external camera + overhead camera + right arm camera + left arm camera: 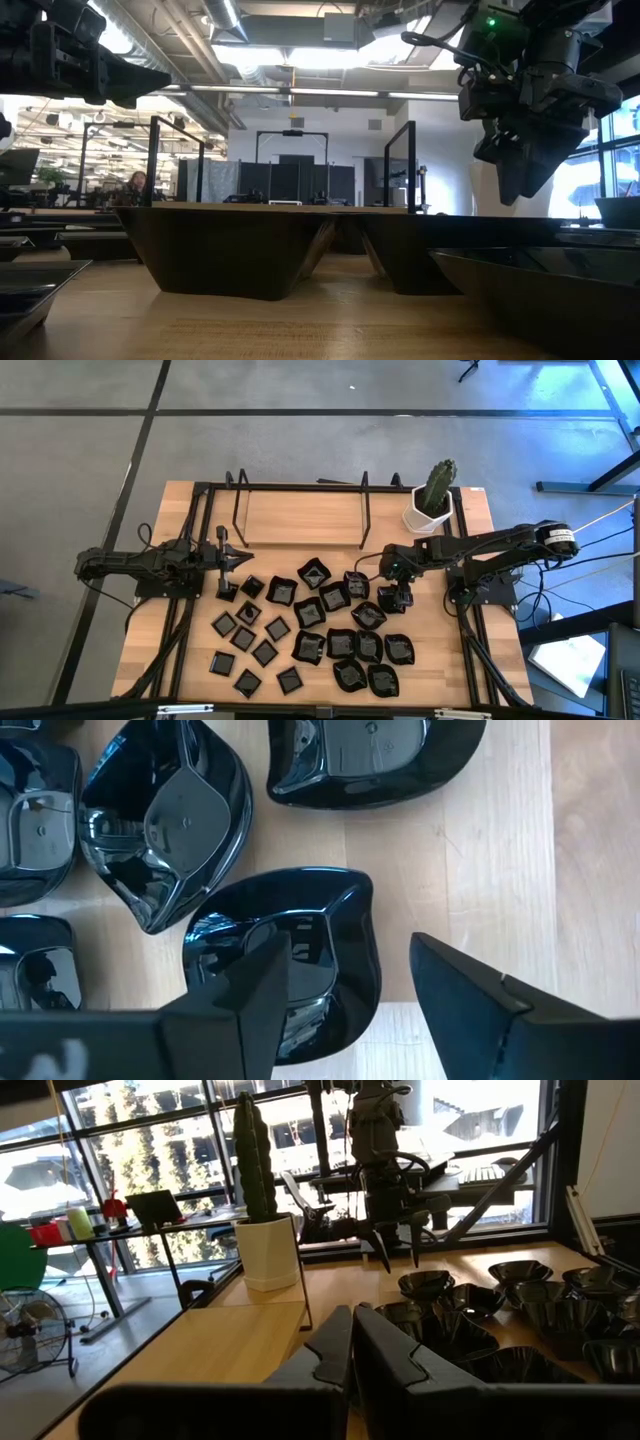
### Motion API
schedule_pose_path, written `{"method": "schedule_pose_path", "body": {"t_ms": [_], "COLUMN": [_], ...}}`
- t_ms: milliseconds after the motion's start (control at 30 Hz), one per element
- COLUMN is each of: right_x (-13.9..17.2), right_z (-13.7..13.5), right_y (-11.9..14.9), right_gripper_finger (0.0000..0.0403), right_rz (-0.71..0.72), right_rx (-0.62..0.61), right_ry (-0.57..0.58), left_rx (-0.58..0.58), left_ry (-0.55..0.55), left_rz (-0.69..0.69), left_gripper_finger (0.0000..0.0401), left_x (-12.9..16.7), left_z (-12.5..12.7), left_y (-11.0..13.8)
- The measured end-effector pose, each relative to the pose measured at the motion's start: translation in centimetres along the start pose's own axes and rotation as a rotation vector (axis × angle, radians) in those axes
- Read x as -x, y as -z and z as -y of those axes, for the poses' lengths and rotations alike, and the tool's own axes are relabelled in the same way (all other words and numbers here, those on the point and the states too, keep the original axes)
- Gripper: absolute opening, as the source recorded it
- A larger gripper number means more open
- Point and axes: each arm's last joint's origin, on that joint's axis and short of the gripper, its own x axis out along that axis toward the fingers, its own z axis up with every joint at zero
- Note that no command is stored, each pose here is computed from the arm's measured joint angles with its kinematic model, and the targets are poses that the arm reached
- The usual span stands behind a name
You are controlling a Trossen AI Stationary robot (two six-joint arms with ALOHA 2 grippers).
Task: Pick & Place Mini shaped plates
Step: Put the leaf-shaped plate on the shelf
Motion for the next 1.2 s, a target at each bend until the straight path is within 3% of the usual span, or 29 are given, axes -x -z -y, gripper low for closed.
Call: {"method": "schedule_pose_path", "body": {"t_ms": [1200], "right_x": [0.0], "right_z": [0.0], "right_y": [-0.01], "right_gripper_finger": [0.0207], "right_rz": [0.001], "right_rx": [-0.012], "right_ry": [0.001], "left_rx": [0.027], "left_ry": [0.008], "left_rz": [0.009], "left_gripper_finger": [0.0011], "left_x": [0.0], "left_z": [0.02], "left_y": [-0.09]}}
